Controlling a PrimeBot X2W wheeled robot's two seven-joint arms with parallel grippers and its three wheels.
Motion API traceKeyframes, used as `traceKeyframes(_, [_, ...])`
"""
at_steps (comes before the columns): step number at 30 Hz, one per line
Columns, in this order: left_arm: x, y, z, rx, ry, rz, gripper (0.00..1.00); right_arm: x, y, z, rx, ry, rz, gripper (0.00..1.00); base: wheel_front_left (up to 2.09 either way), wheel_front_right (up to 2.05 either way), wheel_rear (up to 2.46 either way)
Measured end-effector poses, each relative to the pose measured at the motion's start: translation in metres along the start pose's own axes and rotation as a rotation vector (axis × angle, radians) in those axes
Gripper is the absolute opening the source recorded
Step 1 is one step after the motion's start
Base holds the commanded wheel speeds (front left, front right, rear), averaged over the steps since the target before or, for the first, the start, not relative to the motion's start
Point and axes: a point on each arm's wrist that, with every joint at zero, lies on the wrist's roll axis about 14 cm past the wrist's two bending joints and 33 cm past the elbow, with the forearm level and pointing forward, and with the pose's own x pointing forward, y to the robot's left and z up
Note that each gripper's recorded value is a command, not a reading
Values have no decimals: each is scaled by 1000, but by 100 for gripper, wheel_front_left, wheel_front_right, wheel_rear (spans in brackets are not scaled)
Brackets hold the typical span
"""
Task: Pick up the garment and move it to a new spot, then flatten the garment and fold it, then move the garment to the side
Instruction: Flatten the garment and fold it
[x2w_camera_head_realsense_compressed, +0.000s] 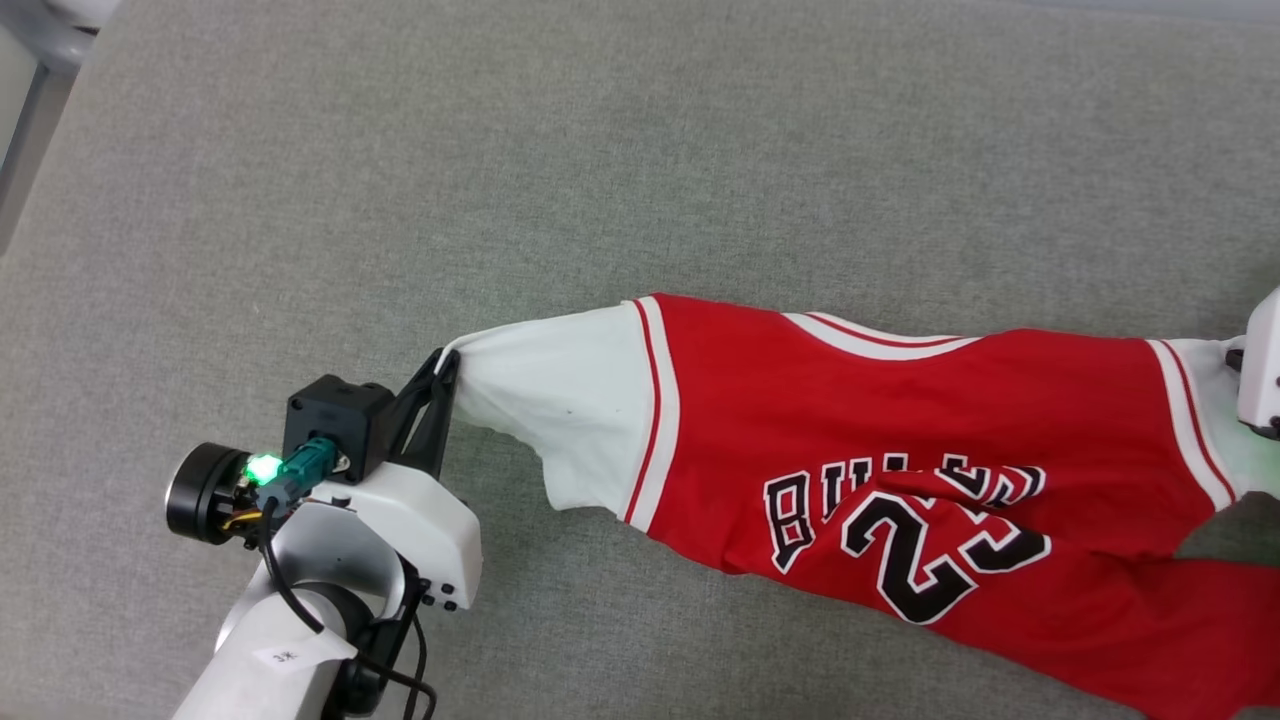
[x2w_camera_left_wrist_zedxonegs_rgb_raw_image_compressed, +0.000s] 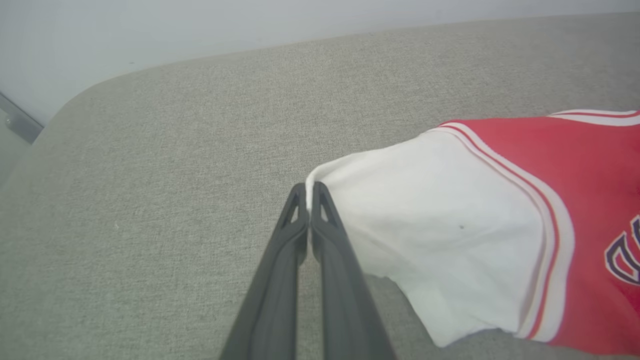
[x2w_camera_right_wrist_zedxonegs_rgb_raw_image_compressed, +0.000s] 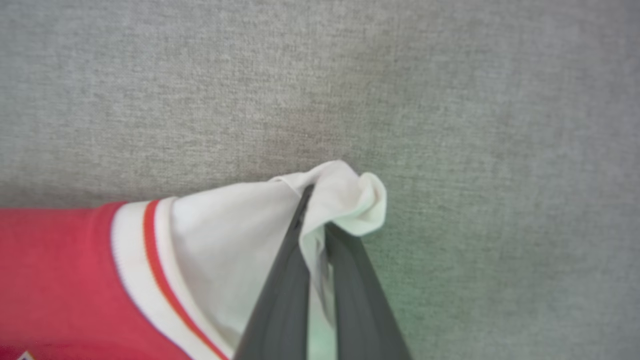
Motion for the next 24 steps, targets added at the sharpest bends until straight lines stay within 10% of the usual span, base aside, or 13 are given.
traceKeyframes(24, [-43, 18, 113, 76, -327, 24, 0, -191, -30, 91, 120, -723, 81, 0, 0, 0, 0])
